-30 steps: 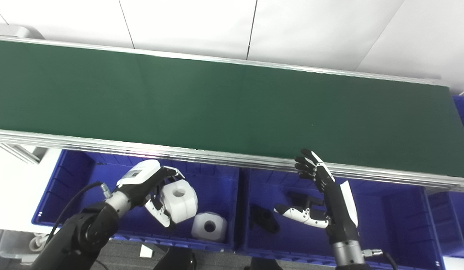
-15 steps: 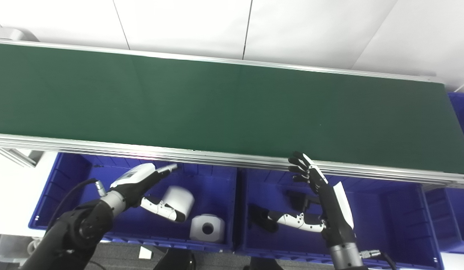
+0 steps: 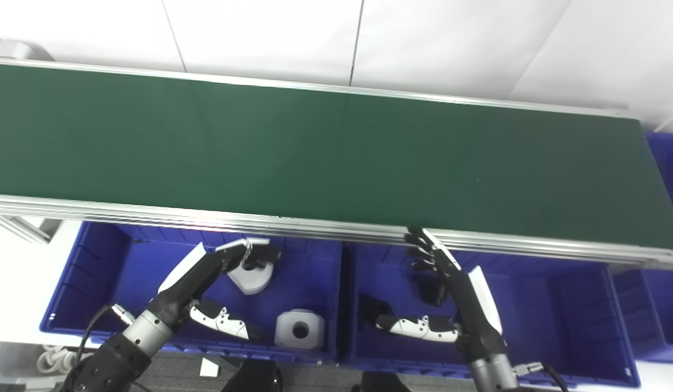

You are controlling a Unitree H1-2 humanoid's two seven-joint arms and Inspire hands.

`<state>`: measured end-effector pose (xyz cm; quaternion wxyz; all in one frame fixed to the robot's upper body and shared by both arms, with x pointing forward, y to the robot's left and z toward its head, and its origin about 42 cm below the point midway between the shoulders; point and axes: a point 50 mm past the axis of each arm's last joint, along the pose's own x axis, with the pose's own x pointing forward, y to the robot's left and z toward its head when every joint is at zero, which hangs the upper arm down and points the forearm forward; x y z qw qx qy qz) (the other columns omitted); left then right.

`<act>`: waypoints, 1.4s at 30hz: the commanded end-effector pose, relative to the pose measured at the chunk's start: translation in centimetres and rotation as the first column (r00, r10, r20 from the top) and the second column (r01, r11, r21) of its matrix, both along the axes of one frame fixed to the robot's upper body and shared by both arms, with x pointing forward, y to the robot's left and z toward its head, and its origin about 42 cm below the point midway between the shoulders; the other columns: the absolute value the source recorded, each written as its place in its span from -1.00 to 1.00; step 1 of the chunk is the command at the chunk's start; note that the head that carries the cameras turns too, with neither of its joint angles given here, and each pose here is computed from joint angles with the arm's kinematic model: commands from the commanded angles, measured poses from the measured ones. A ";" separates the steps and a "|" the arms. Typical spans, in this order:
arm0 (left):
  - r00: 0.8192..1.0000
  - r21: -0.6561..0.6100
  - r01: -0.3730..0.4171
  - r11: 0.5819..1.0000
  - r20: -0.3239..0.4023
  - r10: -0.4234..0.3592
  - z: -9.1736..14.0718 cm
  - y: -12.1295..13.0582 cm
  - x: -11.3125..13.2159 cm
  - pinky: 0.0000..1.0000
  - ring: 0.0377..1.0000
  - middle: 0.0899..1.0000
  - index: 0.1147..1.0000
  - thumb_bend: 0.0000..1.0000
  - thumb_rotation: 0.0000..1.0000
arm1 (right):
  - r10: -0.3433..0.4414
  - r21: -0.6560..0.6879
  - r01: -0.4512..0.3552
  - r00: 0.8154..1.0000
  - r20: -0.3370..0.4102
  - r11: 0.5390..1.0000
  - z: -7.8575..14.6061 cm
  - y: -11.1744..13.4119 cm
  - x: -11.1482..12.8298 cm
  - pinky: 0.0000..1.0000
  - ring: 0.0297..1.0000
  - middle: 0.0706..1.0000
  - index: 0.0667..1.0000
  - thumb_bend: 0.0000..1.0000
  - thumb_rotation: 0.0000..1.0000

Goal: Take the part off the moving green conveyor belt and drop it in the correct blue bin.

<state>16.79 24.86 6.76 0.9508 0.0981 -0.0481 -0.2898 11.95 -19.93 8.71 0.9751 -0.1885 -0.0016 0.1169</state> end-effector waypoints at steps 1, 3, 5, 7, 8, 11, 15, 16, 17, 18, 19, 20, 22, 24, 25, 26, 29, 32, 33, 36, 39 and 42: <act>0.999 -0.052 0.013 0.999 0.044 -0.010 0.5 0.1 0.3 0.59 0.62 0.61 0.56 0.67 -0.61 | -0.005 0.000 0.005 1.000 0.017 1.000 0.6 0.0 -0.1 0.43 0.58 0.67 0.78 0.80 -0.45; 0.999 -0.074 0.012 0.997 0.038 -0.010 0.3 0.0 0.4 0.61 0.65 0.63 0.59 0.66 -0.61 | -0.008 -0.001 0.008 1.000 0.012 1.000 0.6 -0.1 -0.2 0.43 0.58 0.68 0.79 0.80 -0.45; 0.999 -0.091 0.015 0.996 0.034 -0.012 0.1 -0.1 0.4 0.62 0.67 0.66 0.64 0.65 -0.63 | -0.009 -0.002 0.009 1.000 0.010 1.000 0.6 -0.1 -0.2 0.44 0.59 0.69 0.79 0.80 -0.48; 0.999 -0.092 0.016 0.996 0.032 -0.013 0.0 -0.2 0.4 0.63 0.69 0.71 0.69 0.65 -0.67 | -0.005 -0.008 0.005 1.000 0.011 1.000 0.5 -0.2 -0.3 0.44 0.59 0.69 0.79 0.80 -0.47; 0.999 -0.086 0.018 0.996 0.030 -0.016 -0.1 -0.2 0.3 0.65 0.71 0.73 0.71 0.67 -0.66 | -0.006 -0.007 0.006 1.000 0.010 1.000 0.5 -0.2 -0.3 0.44 0.59 0.69 0.79 0.79 -0.46; 1.000 -0.074 0.019 0.997 0.023 -0.018 -0.3 -0.4 0.0 0.73 0.78 0.83 0.84 0.74 -0.58 | -0.010 -0.014 0.010 1.000 0.003 1.000 0.3 -0.3 -0.5 0.44 0.58 0.69 0.79 0.80 -0.47; 1.000 -0.082 0.023 0.996 0.017 -0.021 -0.5 -0.8 -0.3 0.79 0.78 0.87 0.92 0.76 -0.55 | -0.010 -0.015 0.010 1.000 -0.003 1.000 0.2 -0.5 -0.7 0.45 0.59 0.70 0.79 0.80 -0.47; 1.000 -0.084 0.027 0.996 0.015 -0.026 -0.5 -0.9 -0.3 0.80 0.76 0.86 0.93 0.76 -0.55 | -0.010 -0.017 0.010 1.000 -0.006 1.000 0.2 -0.5 -0.7 0.45 0.60 0.70 0.79 0.80 -0.46; 0.999 -0.080 0.031 0.996 0.016 -0.030 -0.5 -1.0 -0.4 0.80 0.76 0.86 0.94 0.76 -0.55 | -0.012 -0.018 0.011 1.000 -0.009 1.000 0.1 -0.5 -0.8 0.45 0.59 0.70 0.79 0.80 -0.47; 0.999 -0.081 0.034 0.996 0.014 -0.033 -0.6 -1.1 -0.4 0.80 0.77 0.87 0.94 0.76 -0.55 | -0.013 -0.016 0.012 1.000 -0.011 1.000 0.1 -0.6 -0.8 0.45 0.59 0.70 0.79 0.81 -0.48; 0.999 -0.078 0.034 0.996 0.014 -0.033 -0.7 -1.2 -0.4 0.78 0.79 0.88 0.95 0.75 -0.56 | -0.013 -0.016 0.013 1.000 -0.012 1.000 0.0 -0.6 -0.9 0.46 0.59 0.70 0.79 0.80 -0.49; 0.999 -0.075 0.033 0.997 0.014 -0.032 -0.7 -1.2 -0.4 0.77 0.80 0.89 0.95 0.75 -0.56 | -0.013 -0.015 0.013 1.000 -0.013 1.000 0.0 -0.7 -0.9 0.47 0.60 0.70 0.79 0.80 -0.50; 1.000 -0.074 0.027 0.997 0.008 -0.026 -0.9 -1.3 -0.5 0.76 0.83 0.90 0.95 0.75 -0.57 | -0.013 -0.020 0.012 1.000 -0.017 1.000 -0.1 -0.8 -1.0 0.48 0.60 0.71 0.79 0.79 -0.53; 1.000 -0.074 0.015 0.997 0.003 -0.015 -1.1 -1.3 -0.6 0.76 0.84 0.91 0.94 0.75 -0.58 | -0.016 -0.025 0.015 1.000 -0.017 1.000 -0.3 -0.9 -1.1 0.47 0.60 0.70 0.79 0.79 -0.53; 1.000 -0.075 0.009 0.997 0.000 -0.009 -1.1 -1.3 -0.6 0.75 0.84 0.90 0.93 0.76 -0.58 | -0.017 -0.026 0.017 1.000 -0.017 1.000 -0.4 -1.0 -1.1 0.46 0.60 0.69 0.79 0.79 -0.53; 1.000 -0.080 0.003 0.997 -0.003 -0.003 -1.2 -1.4 -0.7 0.75 0.84 0.90 0.93 0.76 -0.58 | -0.017 -0.024 0.017 1.000 -0.016 1.000 -0.5 -1.0 -1.1 0.45 0.59 0.69 0.79 0.79 -0.53; 1.000 -0.100 -0.015 0.995 -0.011 0.014 -1.3 -1.6 -0.9 0.76 0.84 0.90 0.93 0.75 -0.60 | -0.020 -0.025 0.020 1.000 -0.013 0.999 -0.7 -1.2 -1.2 0.45 0.59 0.69 0.79 0.78 -0.54; 1.000 -0.082 -0.024 0.996 -0.007 0.023 -1.4 -1.7 -1.0 0.73 0.83 0.89 0.92 0.74 -0.58 | -0.026 -0.024 0.025 1.000 -0.010 0.999 -0.9 -1.4 -1.4 0.43 0.58 0.68 0.79 0.77 -0.54; 1.000 -0.079 -0.025 0.997 -0.008 0.025 -1.4 -1.8 -1.0 0.72 0.82 0.89 0.91 0.75 -0.58 | -0.027 -0.023 0.026 1.000 -0.008 0.999 -1.0 -1.4 -1.4 0.43 0.58 0.68 0.79 0.77 -0.54; 1.000 -0.061 -0.028 0.998 -0.009 0.028 -1.6 -1.9 -1.1 0.74 0.82 0.88 0.90 0.76 -0.60 | -0.032 -0.005 0.032 0.999 -0.015 0.999 -1.2 -1.5 -1.5 0.44 0.58 0.68 0.79 0.77 -0.55; 0.999 -0.040 -0.033 0.999 -0.007 0.033 -1.7 -1.8 -1.1 0.78 0.84 0.87 0.89 0.77 -0.59 | -0.036 -0.003 0.036 0.999 -0.014 0.999 -1.3 -1.6 -1.5 0.46 0.59 0.69 0.79 0.76 -0.56; 0.999 -0.026 -0.044 0.999 -0.003 0.044 -1.7 -1.8 -1.2 0.78 0.84 0.86 0.86 0.79 -0.53 | -0.034 -0.008 0.034 0.999 -0.013 0.999 -1.2 -1.6 -1.5 0.47 0.60 0.70 0.80 0.76 -0.54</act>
